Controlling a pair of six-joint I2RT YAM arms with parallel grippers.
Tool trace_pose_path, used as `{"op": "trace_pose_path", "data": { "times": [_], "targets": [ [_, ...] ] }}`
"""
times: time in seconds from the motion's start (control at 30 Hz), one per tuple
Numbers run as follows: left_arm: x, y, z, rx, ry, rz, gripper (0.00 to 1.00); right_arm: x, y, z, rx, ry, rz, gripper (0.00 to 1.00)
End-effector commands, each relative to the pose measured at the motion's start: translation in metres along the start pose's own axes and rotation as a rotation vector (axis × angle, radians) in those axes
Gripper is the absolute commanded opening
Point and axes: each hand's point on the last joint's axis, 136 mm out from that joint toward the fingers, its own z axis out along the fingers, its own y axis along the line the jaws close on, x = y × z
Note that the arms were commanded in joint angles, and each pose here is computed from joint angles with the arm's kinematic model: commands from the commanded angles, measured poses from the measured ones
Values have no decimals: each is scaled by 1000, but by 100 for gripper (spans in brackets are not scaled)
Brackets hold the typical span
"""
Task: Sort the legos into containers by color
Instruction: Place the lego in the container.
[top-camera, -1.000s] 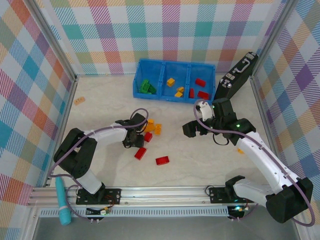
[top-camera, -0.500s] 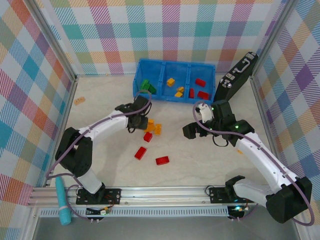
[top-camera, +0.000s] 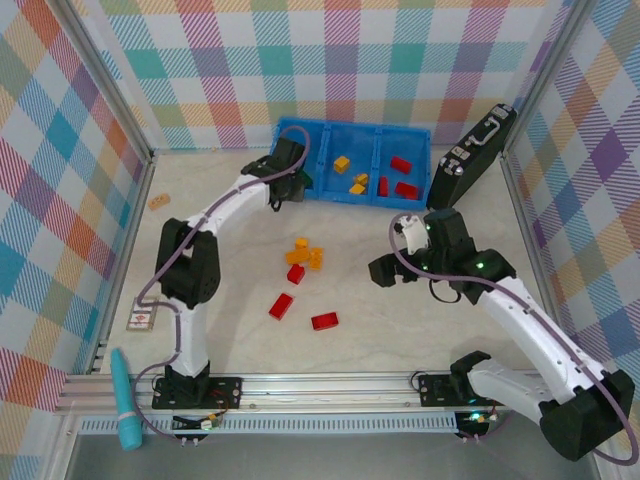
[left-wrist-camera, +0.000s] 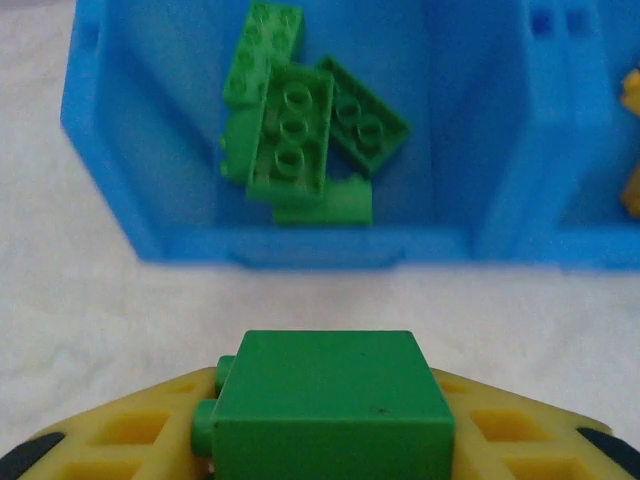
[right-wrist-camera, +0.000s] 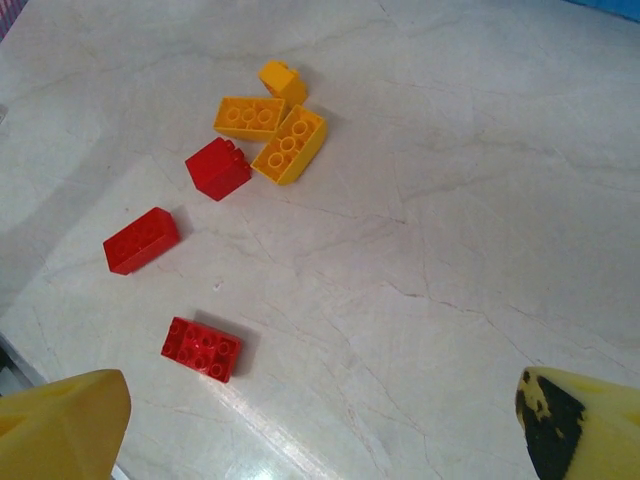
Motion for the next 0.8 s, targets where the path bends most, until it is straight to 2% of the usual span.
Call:
{"op": "trace_pose_path", "data": {
  "times": [0.0,0.17,0.4,0.57,0.77],
  "targets": [
    [-19,-5,25,21,-36,4,46,-7,20,-18,-68,-42,-68,99],
    [-40,-2,57,2,-85,-32,46,-2,35,-21,-117,-46,-115,99],
    [-69,12,67,-31,-170,-89,48,6,46,-12,-128,14,-172,99],
    [-74,20,74,-35,-179,-102,55,4,48,-10,-94,49,-286,99],
    [-68,26,81,-48,-161,-91,64,-5,71,-11,-181,22,-424,99]
  ]
}}
